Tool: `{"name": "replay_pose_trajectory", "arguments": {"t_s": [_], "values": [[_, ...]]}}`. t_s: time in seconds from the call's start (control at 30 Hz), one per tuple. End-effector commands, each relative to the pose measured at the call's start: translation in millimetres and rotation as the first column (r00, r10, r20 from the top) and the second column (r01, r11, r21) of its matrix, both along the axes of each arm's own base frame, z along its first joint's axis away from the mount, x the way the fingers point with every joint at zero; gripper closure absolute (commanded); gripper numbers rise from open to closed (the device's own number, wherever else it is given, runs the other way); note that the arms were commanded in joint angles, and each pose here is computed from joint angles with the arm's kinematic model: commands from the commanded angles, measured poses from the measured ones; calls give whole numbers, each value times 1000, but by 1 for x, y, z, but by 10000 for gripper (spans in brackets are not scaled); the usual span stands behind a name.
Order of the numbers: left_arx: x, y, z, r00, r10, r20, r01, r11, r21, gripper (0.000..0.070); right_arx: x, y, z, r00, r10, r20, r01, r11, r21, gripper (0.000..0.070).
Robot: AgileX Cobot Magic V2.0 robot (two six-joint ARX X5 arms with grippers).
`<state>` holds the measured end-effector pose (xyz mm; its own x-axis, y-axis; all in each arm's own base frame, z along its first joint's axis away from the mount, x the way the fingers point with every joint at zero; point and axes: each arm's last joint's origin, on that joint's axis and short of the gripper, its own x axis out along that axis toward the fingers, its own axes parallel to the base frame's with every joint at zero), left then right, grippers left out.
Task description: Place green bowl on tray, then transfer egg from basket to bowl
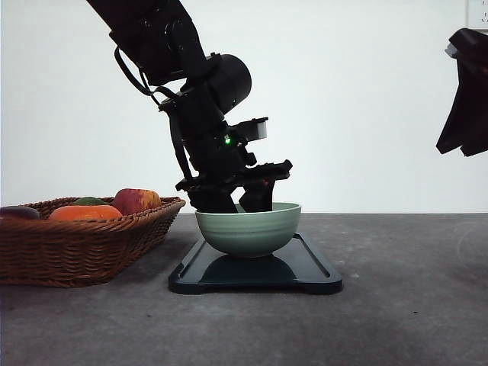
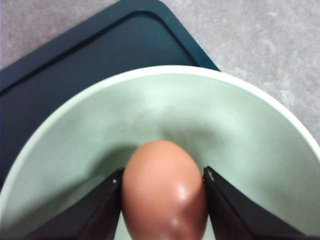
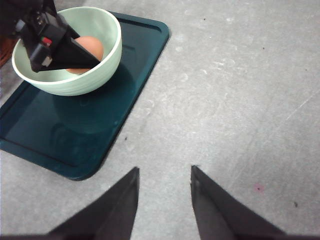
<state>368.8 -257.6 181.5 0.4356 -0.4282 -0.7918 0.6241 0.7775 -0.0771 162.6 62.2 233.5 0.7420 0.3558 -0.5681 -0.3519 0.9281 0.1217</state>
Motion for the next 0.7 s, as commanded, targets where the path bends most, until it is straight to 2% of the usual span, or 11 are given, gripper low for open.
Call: {"name": "replay_pose_trajectory", "arguments": {"t_s": [0.0,0.2,0.3,0.37,0.5,0.67], "values": [[2,-7,-2,1000,-17,11,17,1000,2,430,1,1,1,1000,-2,3,2,1000,10,499],[1,-7,-3,1000,-18,-3,18,1000,11,407,1,1,1,1000,-2,2,2,1000,10,499],[0,-6,-4,1000,-18,-17,19,1000,20,299,1,1,1,1000,-2,2,2,1000,10,499],[-1,-6,-4,1000,-18,-22,19,1000,23,279,1,1,1,1000,-2,2,2,1000,10,499],[-1,-5,-1,999,-18,-32,19,999,31,269,1,1,1,1000,-2,2,2,1000,9,499],[1,-7,17,999,-17,-42,19,999,37,269,1,1,1,1000,-2,-5,2,1000,7,499]]}}
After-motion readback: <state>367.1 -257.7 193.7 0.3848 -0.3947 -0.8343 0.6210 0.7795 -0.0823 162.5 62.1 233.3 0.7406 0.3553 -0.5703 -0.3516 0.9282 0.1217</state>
